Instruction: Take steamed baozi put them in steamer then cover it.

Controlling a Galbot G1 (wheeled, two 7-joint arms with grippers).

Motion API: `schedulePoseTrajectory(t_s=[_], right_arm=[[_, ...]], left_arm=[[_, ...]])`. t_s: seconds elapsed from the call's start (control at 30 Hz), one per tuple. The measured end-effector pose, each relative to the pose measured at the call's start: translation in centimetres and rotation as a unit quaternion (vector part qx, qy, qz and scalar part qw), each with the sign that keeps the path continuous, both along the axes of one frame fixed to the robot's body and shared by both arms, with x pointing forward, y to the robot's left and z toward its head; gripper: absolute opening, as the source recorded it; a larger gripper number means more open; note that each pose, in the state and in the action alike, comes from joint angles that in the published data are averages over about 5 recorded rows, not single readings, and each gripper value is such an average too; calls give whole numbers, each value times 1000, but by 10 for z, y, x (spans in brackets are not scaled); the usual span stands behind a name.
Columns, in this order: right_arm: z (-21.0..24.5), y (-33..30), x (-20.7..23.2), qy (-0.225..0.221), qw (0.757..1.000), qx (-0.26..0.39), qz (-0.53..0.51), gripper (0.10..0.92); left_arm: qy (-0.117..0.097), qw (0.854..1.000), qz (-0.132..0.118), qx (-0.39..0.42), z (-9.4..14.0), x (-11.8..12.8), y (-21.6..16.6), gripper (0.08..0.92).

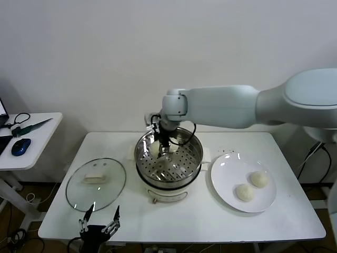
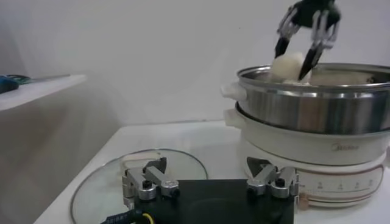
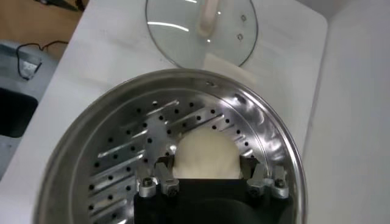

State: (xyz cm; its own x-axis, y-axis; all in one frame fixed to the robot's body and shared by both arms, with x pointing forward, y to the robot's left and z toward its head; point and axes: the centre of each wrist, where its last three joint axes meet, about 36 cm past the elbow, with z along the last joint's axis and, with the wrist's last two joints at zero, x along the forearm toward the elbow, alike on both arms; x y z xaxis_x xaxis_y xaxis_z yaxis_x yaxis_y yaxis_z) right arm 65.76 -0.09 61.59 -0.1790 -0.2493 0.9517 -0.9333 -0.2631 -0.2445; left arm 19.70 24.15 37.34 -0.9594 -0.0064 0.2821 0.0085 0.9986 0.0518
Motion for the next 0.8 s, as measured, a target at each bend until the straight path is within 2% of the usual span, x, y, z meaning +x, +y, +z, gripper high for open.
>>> schedulePoseTrajectory(t_s=[0.13, 0.3, 0.47, 0.63, 0.8], right_arm=[[-13, 12, 0, 1, 1000, -4, 0, 736], [-21, 19, -2, 2, 1000, -7, 0, 813], [-20, 19, -3, -1, 1000, -11, 8, 822], [-1, 2, -1, -3, 1000, -13, 18, 823], [33, -52, 4, 6, 1000, -22, 13, 823]], left_arm=[[0, 1000, 1, 0, 0, 0, 1, 823], [-2, 1000, 2, -1, 1, 0, 1, 823], [-4, 1000, 1, -2, 3, 0, 1, 823], [-6, 1000, 1, -3, 6, 0, 0, 823], [-9, 1000, 0, -4, 9, 0, -1, 823]])
